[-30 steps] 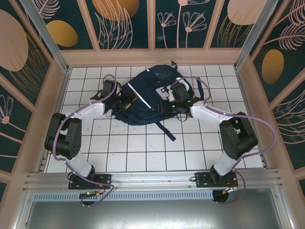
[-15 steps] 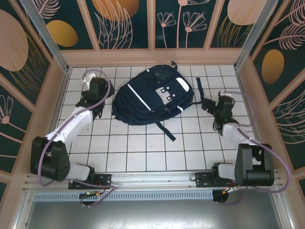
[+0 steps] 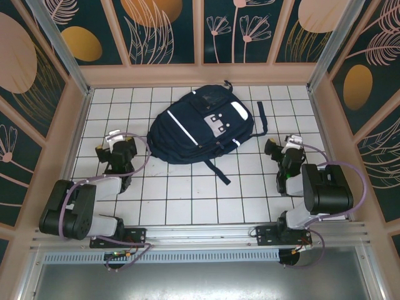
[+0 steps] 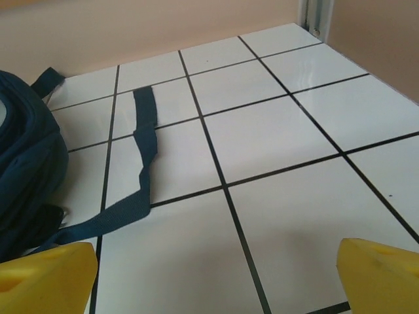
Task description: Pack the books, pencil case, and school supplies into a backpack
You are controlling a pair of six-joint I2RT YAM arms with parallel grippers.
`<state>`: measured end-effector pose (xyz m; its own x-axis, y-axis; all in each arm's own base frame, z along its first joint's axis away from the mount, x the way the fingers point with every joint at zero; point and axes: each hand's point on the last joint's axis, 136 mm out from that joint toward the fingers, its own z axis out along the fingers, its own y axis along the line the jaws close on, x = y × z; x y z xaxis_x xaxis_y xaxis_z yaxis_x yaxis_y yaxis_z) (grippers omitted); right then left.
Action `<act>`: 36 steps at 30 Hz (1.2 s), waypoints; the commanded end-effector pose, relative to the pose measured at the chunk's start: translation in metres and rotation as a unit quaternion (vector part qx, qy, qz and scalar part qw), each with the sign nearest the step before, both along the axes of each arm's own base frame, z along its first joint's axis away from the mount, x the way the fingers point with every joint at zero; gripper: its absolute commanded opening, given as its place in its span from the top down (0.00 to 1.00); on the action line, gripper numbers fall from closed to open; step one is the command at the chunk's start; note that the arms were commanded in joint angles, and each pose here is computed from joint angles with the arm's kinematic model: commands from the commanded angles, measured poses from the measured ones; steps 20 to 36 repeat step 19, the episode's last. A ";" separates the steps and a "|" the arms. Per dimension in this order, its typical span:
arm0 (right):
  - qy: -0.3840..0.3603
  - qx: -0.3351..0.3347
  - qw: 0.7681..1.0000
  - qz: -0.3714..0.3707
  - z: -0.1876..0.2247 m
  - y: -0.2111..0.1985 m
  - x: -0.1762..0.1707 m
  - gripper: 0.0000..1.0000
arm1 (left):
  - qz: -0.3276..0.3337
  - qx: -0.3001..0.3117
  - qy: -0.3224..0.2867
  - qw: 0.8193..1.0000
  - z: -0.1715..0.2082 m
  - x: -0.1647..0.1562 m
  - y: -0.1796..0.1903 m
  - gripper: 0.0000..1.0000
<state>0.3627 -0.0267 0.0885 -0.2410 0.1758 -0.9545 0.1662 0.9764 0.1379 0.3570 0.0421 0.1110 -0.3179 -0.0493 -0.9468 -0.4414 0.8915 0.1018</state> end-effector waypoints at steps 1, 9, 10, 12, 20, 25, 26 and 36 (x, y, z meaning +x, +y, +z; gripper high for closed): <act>-0.074 -0.016 0.997 -0.011 0.036 -0.003 0.007 0.04 | -0.035 -0.017 -0.115 0.993 0.041 0.019 0.000 0.01; -0.071 -0.018 0.997 -0.012 0.035 -0.003 0.007 0.01 | -0.093 -0.056 -0.154 0.982 0.029 0.007 0.001 0.01; -0.071 -0.021 0.997 -0.012 0.036 -0.002 0.008 0.01 | -0.089 -0.055 -0.158 0.982 0.030 0.006 0.002 0.01; -0.069 -0.024 0.997 -0.004 0.035 0.002 0.009 0.01 | -0.087 -0.054 -0.155 0.983 0.029 0.006 0.002 0.01; -0.069 -0.024 0.997 -0.002 0.036 0.002 0.009 0.01 | -0.082 -0.053 -0.152 0.984 0.028 0.008 0.004 0.01; -0.069 -0.024 0.997 -0.002 0.036 0.002 0.009 0.01 | -0.082 -0.053 -0.152 0.984 0.028 0.008 0.004 0.01; -0.069 -0.024 0.997 -0.002 0.036 0.002 0.009 0.01 | -0.082 -0.053 -0.152 0.984 0.028 0.008 0.004 0.01; -0.069 -0.024 0.997 -0.002 0.036 0.002 0.009 0.01 | -0.082 -0.053 -0.152 0.984 0.028 0.008 0.004 0.01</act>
